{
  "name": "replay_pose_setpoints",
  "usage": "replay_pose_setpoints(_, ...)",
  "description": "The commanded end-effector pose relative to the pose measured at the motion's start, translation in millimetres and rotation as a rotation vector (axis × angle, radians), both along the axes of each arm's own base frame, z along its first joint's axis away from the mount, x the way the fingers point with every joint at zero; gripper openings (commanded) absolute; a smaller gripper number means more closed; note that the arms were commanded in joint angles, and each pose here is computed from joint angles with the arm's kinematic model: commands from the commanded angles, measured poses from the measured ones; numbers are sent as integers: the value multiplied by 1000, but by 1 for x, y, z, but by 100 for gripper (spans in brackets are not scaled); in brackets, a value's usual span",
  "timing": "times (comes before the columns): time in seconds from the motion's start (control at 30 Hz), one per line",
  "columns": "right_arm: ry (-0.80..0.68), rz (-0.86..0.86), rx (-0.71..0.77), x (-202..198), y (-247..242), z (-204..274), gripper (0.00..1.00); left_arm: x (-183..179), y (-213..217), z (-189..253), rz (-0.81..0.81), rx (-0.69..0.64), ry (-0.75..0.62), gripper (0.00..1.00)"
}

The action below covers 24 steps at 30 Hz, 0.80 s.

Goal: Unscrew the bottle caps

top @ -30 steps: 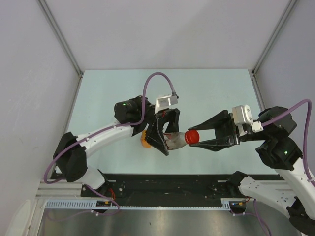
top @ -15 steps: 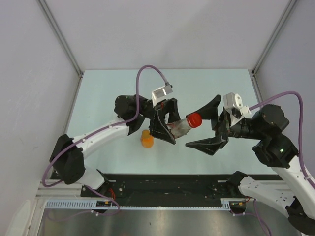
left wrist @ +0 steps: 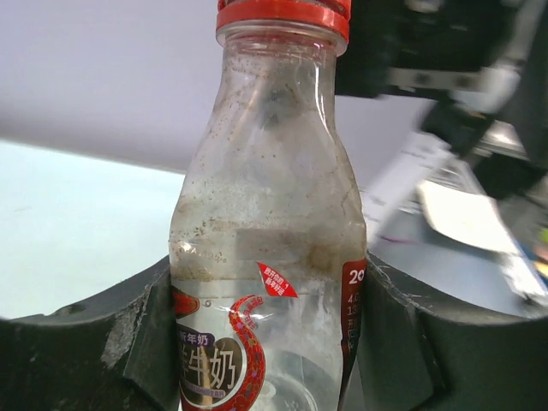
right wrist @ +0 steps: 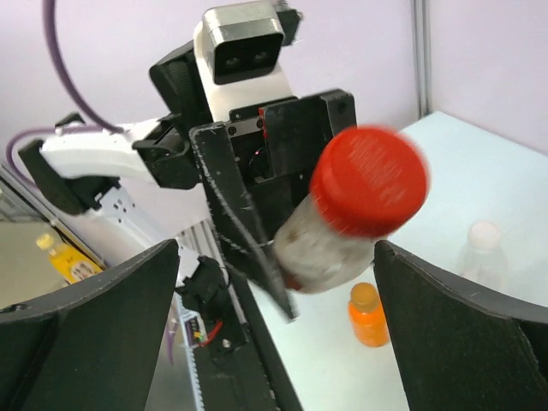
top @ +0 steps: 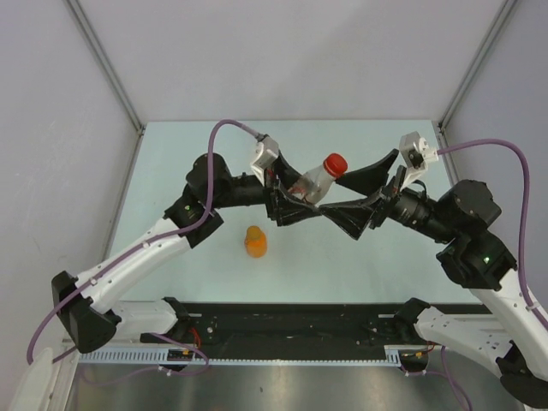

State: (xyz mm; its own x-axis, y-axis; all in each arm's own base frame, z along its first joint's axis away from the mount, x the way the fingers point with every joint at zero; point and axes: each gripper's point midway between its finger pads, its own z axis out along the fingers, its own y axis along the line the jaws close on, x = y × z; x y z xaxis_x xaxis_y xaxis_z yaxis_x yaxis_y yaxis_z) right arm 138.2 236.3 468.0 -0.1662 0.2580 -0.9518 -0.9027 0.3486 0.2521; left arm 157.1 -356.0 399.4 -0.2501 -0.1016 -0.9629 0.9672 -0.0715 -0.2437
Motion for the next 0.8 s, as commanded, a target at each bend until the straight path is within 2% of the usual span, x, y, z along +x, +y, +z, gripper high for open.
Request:
replay_pose_setpoints(0.0,84,-106,142,13,-11,31,100,60,17,-11,397,54,-75,0)
replay_pose_setpoints(0.13,139,-190,195,27,-18,34,100,77,32,-9,589,70,-103,0)
replay_pose_setpoints(0.33,197,-280,252,46,-23,36,100,85,40,-17,758,129,-166,0)
replay_pose_setpoints(0.63,314,-371,272,75,-17,20,100,71,42,-20,851,149,-298,0)
replay_pose_setpoints(0.77,336,-383,283,82,-14,18,93,67,45,-21,879,134,-317,0)
